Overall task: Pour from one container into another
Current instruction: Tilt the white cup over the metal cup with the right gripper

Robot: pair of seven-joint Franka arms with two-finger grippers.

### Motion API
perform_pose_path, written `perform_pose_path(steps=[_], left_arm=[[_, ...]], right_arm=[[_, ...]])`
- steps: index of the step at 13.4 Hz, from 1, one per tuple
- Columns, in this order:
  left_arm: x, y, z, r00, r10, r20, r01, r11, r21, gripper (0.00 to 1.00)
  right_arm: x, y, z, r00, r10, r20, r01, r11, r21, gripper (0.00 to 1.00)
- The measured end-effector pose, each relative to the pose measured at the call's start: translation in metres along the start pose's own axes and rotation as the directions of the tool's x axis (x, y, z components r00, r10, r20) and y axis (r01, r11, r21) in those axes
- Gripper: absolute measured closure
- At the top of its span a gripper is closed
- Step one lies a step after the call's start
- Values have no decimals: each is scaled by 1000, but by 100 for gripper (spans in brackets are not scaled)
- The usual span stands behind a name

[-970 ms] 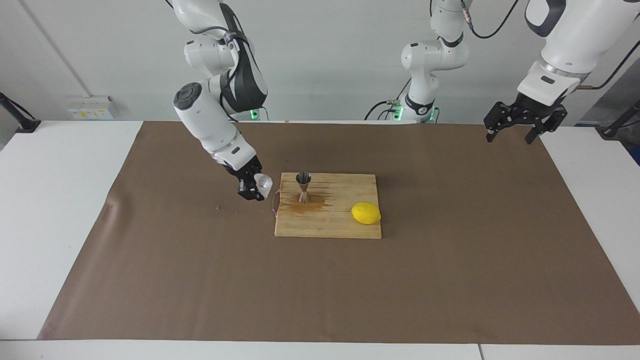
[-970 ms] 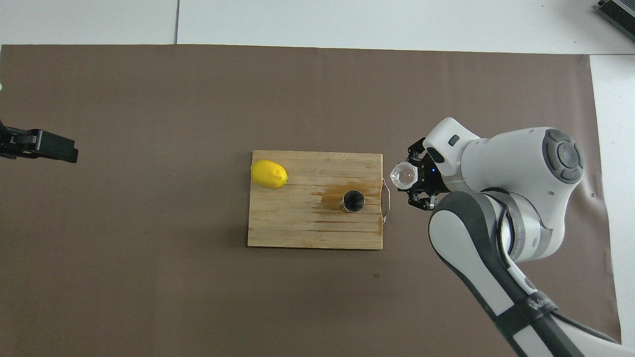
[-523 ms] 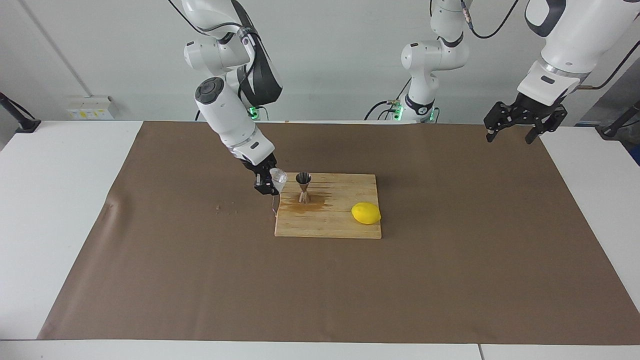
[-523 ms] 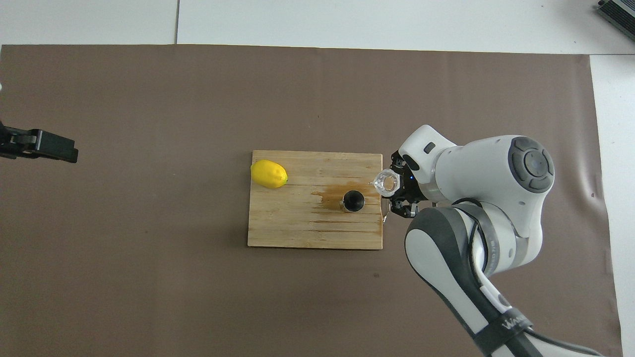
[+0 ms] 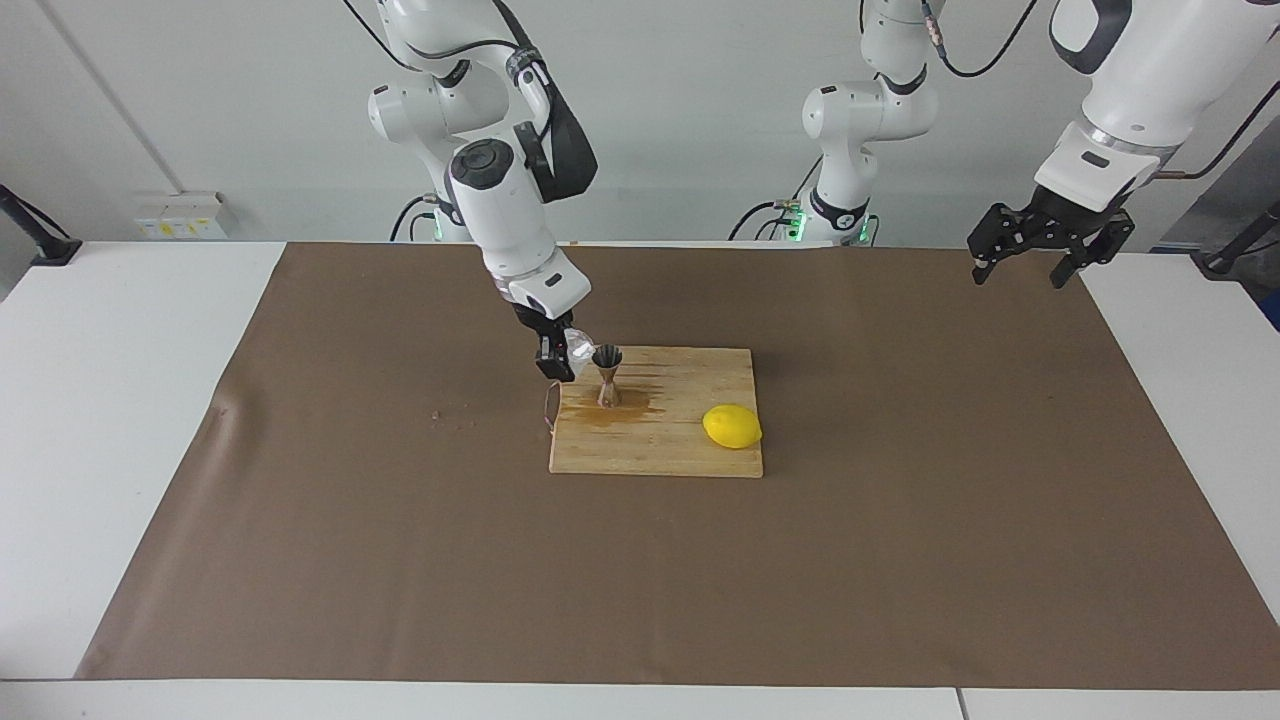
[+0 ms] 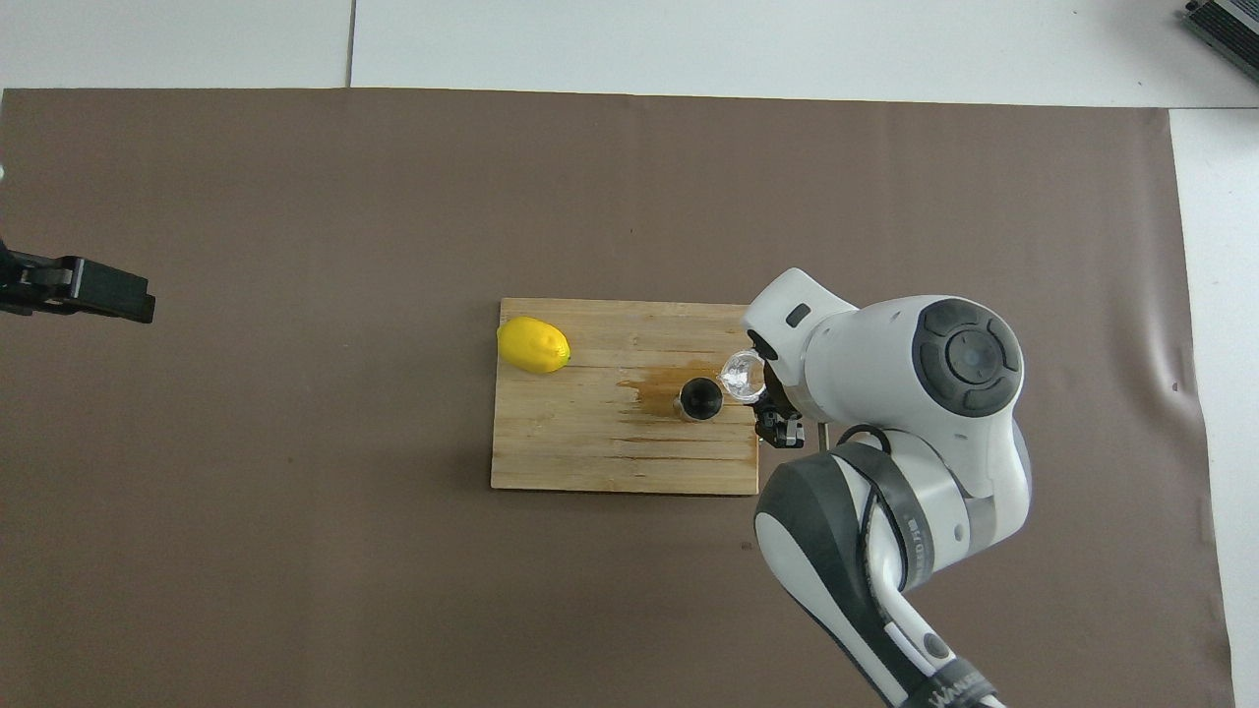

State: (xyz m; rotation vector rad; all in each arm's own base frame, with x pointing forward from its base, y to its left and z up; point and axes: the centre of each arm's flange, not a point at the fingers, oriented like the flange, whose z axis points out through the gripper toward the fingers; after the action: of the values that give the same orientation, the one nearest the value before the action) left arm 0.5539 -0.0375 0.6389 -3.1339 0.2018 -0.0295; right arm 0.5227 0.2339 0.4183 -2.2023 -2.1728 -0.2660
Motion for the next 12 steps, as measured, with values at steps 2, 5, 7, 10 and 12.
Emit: perform_pose_path(steps=[2,5,7,10,12], left_arm=[[0,0,0,1000,0,0,0,1000,0,0],[0,0,0,1000,0,0,0,1000,0,0],[0,0,0,1000,0,0,0,1000,0,0],[0,0,0,1000,0,0,0,1000,0,0],[0,0,0,1000,0,0,0,1000,0,0]], right_arm=[[8,-4,0,999,-14,36,14,1000,-15,49],[9,-4,-3,997,-35,67,37,999,-32,49],[10,-5,-4,994,-60,95,64,997,-42,49],[22,-12,-5,984,-94,153,105,992,-64,49],[29,-16,-7,976,-121,183,136,988,-75,49]])
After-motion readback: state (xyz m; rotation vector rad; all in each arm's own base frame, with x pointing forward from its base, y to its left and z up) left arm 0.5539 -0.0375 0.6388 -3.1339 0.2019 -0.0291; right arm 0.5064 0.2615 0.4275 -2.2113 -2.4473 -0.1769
